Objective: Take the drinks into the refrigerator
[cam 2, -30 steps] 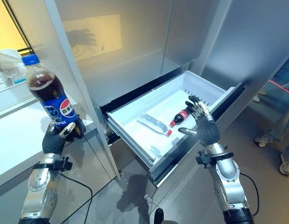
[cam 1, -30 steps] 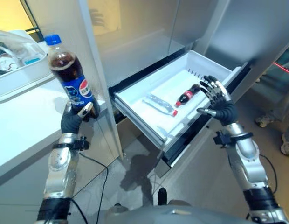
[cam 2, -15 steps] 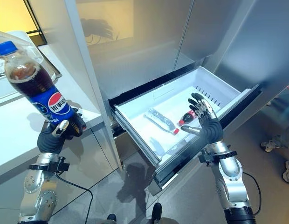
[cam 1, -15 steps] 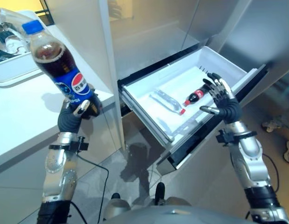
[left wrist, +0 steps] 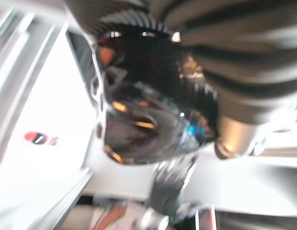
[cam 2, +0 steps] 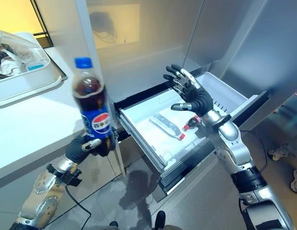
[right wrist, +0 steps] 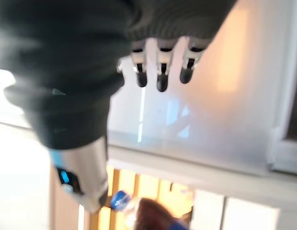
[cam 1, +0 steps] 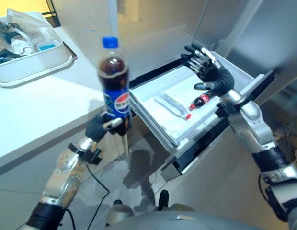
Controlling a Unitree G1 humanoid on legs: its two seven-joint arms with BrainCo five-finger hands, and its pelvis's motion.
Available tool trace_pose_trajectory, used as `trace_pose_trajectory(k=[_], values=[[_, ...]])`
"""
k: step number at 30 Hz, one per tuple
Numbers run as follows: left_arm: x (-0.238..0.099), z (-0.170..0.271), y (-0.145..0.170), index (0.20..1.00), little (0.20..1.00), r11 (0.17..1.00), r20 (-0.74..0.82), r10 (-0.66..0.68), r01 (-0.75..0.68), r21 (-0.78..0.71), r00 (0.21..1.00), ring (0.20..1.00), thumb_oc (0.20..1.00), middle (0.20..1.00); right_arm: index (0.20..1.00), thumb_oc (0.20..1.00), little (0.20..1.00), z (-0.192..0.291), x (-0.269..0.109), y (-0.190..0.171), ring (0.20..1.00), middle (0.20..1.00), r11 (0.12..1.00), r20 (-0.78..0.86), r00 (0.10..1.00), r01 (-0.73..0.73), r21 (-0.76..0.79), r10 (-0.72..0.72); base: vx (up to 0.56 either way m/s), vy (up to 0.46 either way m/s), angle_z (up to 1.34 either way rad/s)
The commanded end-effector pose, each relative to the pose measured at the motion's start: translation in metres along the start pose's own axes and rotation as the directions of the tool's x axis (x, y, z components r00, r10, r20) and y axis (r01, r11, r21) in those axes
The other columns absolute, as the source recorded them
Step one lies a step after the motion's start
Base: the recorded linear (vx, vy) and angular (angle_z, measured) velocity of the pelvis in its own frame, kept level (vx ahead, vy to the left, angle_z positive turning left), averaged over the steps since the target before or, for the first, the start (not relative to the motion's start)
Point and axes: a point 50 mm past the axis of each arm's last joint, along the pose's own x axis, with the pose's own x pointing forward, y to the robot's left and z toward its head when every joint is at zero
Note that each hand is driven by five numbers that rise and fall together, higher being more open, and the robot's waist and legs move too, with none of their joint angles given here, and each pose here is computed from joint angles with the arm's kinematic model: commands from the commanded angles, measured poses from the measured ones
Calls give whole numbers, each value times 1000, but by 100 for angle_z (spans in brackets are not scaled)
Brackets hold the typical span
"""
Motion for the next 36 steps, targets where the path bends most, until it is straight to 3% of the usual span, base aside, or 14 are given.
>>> trace_pose_trajectory(k=[1, 18, 36], values=[[24, 54, -20, 200, 200, 981, 253, -190, 172, 94, 949, 200, 200, 200, 1000, 1000, 1000, 17, 19, 7, 1000, 1000, 996, 70, 994, -87, -10, 87, 0, 0, 0], [39, 49, -32, 200, 200, 947, 160, -312, 292, 135, 937, 200, 200, 200, 1000, 1000, 1000, -22, 29, 72, 1000, 1000, 883, -17, 926, -355, 306, 378, -4, -2, -1], [48, 47, -37, 200, 200, 917, 112, -374, 350, 190, 921, 200, 200, 200, 1000, 1000, 1000, -23, 44, 92, 1000, 1000, 828, -10, 887, -426, 365, 461, 0, 0, 0]])
